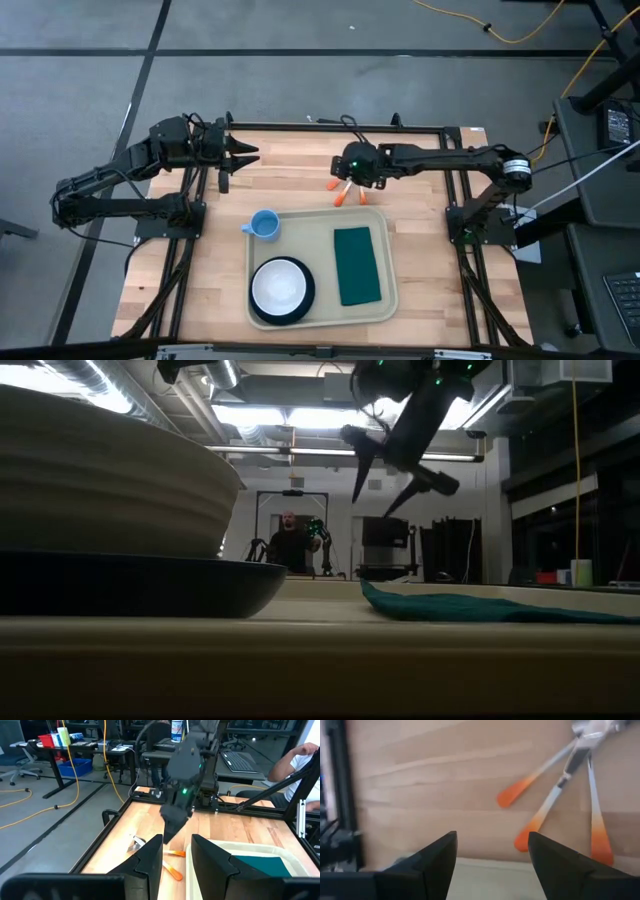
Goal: Set up tray
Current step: Put the orange knife on top of the green napkin
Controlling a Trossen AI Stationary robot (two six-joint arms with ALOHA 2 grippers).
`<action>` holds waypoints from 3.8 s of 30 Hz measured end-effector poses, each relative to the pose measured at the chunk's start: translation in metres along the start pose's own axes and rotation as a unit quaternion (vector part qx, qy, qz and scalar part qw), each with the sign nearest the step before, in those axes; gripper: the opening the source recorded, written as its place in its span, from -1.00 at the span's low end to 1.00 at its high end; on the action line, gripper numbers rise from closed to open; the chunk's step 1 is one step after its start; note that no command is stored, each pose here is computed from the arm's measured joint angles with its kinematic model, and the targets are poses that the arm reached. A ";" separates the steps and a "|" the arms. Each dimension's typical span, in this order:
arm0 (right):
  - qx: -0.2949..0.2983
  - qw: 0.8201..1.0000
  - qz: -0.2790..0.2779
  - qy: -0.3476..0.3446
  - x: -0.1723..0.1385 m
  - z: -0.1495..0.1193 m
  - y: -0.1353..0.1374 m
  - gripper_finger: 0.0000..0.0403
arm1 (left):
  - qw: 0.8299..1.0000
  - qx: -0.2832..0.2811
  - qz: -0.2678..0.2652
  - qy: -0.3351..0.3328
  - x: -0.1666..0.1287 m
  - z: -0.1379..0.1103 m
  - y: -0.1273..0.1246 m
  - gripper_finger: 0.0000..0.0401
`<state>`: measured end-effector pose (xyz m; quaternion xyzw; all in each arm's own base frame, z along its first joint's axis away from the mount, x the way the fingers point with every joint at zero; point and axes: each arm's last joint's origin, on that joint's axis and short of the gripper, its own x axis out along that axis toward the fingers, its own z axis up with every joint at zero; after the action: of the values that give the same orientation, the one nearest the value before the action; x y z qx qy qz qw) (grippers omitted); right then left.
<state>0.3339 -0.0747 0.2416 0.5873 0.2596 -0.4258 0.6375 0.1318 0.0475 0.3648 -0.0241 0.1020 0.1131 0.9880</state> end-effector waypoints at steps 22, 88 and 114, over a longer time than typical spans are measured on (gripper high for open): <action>0.116 0.988 -0.102 -0.007 0.047 -0.008 -0.017 0.23 | 1.000 0.020 0.000 0.000 0.000 0.000 0.000 -0.51; 0.167 0.975 -0.145 -0.007 0.090 0.003 -0.031 0.23 | 1.000 0.029 0.000 -0.001 0.000 0.000 0.000 -0.51; 0.170 0.973 -0.154 0.003 0.101 0.004 -0.035 -0.02 | 1.000 0.026 0.000 -0.001 -0.001 0.000 0.000 -0.51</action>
<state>0.3542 -0.1003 0.1402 0.6413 0.2728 -0.5548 0.4545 0.1312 0.0472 0.3650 0.0015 0.1037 0.1108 0.9884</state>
